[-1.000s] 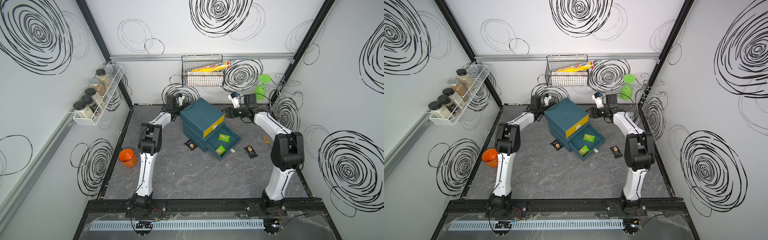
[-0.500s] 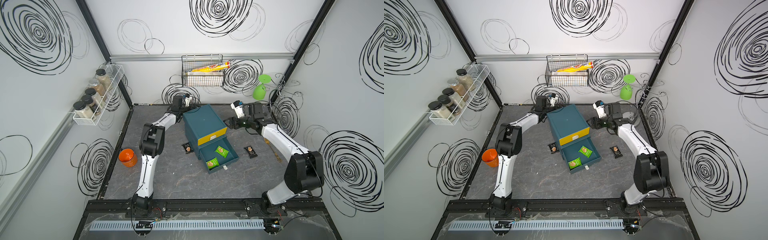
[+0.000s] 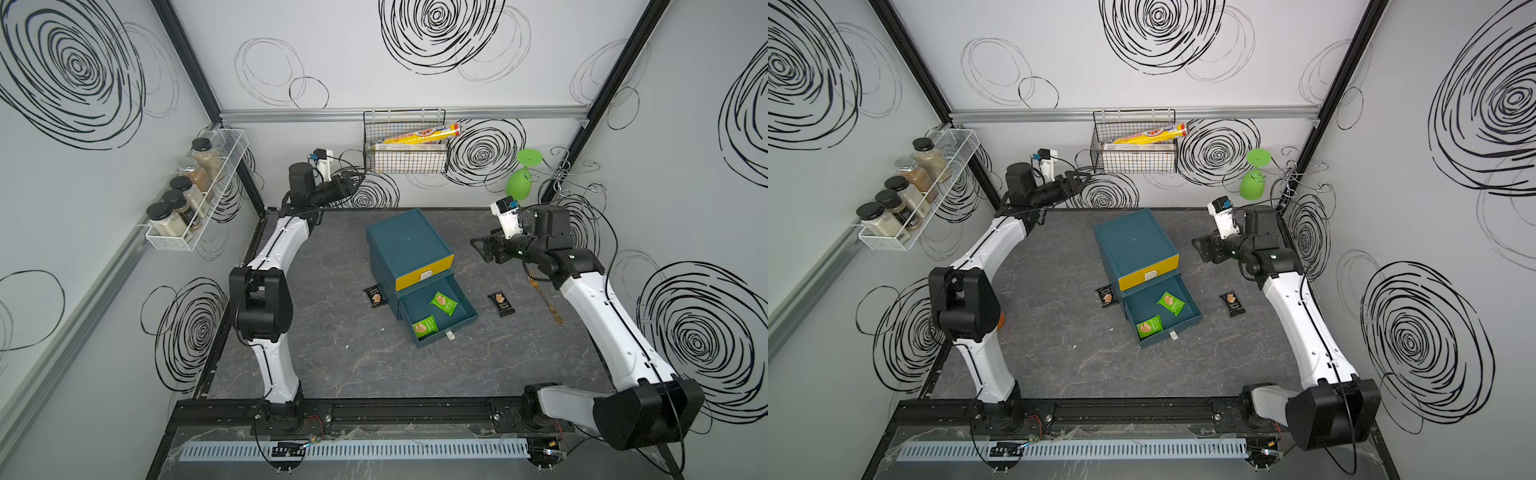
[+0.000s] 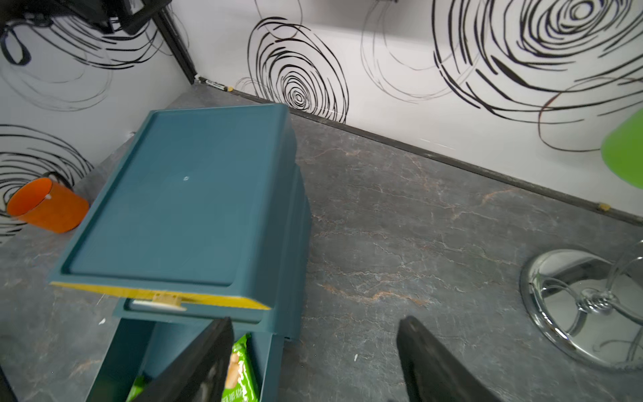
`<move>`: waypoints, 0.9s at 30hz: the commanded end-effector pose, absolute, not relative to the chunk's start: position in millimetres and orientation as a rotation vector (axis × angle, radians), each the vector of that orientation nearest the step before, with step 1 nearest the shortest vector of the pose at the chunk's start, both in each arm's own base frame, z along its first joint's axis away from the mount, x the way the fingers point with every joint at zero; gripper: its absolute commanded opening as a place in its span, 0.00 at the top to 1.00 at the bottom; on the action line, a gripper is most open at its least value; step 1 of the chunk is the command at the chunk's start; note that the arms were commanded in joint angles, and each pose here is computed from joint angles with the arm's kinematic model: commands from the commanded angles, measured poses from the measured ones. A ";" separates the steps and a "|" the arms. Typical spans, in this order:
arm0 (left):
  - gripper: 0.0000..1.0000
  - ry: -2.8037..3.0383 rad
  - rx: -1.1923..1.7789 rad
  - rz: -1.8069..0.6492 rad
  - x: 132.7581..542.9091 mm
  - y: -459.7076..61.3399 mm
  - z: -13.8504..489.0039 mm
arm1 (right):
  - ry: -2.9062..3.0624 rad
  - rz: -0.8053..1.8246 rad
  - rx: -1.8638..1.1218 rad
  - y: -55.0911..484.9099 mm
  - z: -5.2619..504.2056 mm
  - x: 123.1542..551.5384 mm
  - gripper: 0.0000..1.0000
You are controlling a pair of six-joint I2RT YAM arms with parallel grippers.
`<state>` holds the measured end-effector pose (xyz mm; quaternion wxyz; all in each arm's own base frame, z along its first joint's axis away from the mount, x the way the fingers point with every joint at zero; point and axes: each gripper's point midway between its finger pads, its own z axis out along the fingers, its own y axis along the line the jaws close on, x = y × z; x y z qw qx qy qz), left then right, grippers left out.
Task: Take the cookies out of the drawer
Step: Pick up the cookie from the drawer.
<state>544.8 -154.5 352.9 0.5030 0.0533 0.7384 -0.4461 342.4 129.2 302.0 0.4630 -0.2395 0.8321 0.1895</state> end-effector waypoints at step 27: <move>0.31 2.057 0.568 -1.321 464.8 -315.4 263.0 | 2.061 0.125 -1.773 197.3 205.0 268.0 0.18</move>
